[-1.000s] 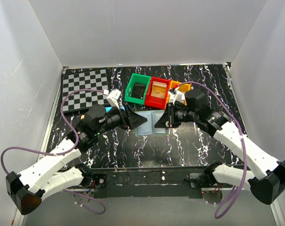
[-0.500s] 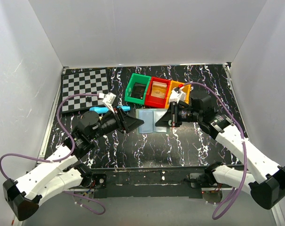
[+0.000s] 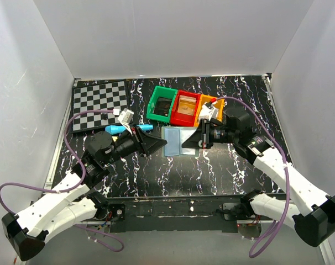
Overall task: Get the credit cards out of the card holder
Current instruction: Open the card holder at the center of the board.
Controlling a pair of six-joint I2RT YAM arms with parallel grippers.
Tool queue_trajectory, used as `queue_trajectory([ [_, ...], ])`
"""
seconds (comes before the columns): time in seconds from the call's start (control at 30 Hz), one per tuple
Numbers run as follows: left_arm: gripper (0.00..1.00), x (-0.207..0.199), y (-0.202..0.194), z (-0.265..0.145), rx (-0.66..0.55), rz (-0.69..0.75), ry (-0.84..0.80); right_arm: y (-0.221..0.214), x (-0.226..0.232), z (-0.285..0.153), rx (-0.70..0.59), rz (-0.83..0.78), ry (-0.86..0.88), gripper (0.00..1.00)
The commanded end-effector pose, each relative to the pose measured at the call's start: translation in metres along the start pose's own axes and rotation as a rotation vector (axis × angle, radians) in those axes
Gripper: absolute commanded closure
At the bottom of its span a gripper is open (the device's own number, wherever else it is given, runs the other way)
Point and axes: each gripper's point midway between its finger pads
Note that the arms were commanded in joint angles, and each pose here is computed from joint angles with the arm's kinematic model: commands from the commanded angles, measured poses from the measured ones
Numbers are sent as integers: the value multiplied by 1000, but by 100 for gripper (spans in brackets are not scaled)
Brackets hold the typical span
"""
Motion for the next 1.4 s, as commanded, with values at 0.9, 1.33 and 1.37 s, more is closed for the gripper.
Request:
queue_trajectory([
  [0.9,87,-2,-3,11,73,107,5,11,22,-1,-24,-39,124,99],
  [1.33,100,-7,-1,11,58,108,-3,10,20,-3,-27,-54,101,99],
  [1.37,100,-7,-1,10,56,105,0,9,20,-3,-25,-53,100,99],
])
Point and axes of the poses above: each gripper's point midway between its finger pads, its own z axis out along the fingers, its own x axis along the line the jaws close on, y = z × x, and after that the axes turned 12 degrees about -z, right-handed
